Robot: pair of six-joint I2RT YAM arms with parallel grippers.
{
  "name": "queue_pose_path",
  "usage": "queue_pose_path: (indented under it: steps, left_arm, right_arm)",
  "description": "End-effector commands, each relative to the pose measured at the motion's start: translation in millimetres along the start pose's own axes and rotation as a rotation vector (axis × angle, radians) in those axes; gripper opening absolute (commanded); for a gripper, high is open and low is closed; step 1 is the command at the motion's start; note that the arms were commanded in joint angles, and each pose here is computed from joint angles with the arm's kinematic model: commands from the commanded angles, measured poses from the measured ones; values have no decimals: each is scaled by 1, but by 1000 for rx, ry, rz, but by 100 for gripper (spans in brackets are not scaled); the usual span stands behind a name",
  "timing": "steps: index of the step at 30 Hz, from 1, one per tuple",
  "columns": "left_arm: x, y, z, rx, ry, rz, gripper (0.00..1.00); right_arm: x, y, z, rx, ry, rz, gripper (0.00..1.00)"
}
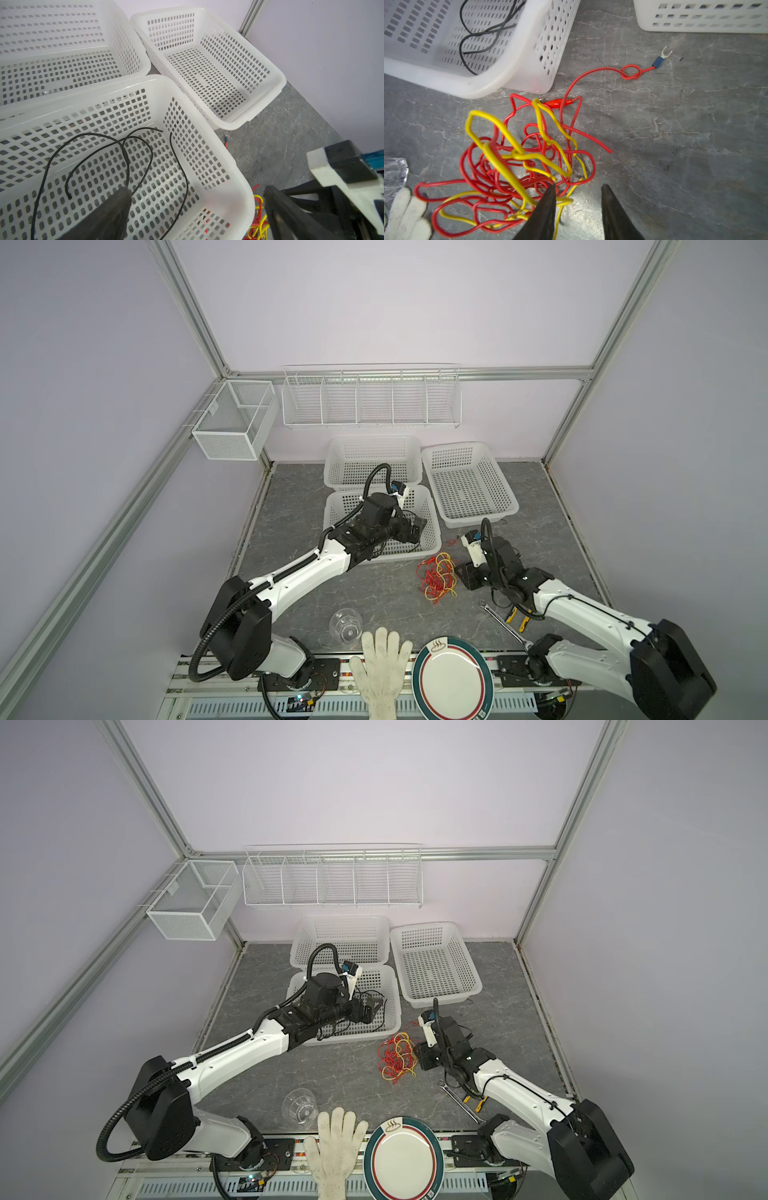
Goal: Untangle the cables
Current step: 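Lower the right gripper onto the red and yellow tangle and grasp the yellow wire, then lift the yellow wire with the right gripper toward the left gripper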
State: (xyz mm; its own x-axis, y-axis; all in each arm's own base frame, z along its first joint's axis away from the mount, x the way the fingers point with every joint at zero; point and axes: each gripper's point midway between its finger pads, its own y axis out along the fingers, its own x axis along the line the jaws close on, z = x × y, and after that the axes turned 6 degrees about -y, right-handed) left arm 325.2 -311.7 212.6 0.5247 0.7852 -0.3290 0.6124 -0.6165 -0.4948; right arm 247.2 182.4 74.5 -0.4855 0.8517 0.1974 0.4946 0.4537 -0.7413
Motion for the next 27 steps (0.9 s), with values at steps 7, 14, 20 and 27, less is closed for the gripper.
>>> queue_pose_path:
  steps: [7, 14, 20, 27]
  left_arm:
    - [-4, -6, -2, -12, 7, 23, 99]
    - [-4, -5, 1, -7, 9, 27, 99]
    - [-4, -5, 5, -2, 14, 35, 99]
    - [-6, -2, 6, -2, 11, 51, 99]
  right_arm:
    - [11, 15, -29, -126, -11, -61, 43]
    - [16, 27, -27, -85, -20, -86, 21]
    - [20, 6, -35, -117, -43, -75, 10]
    - [18, -46, -59, -213, -81, -9, 8]
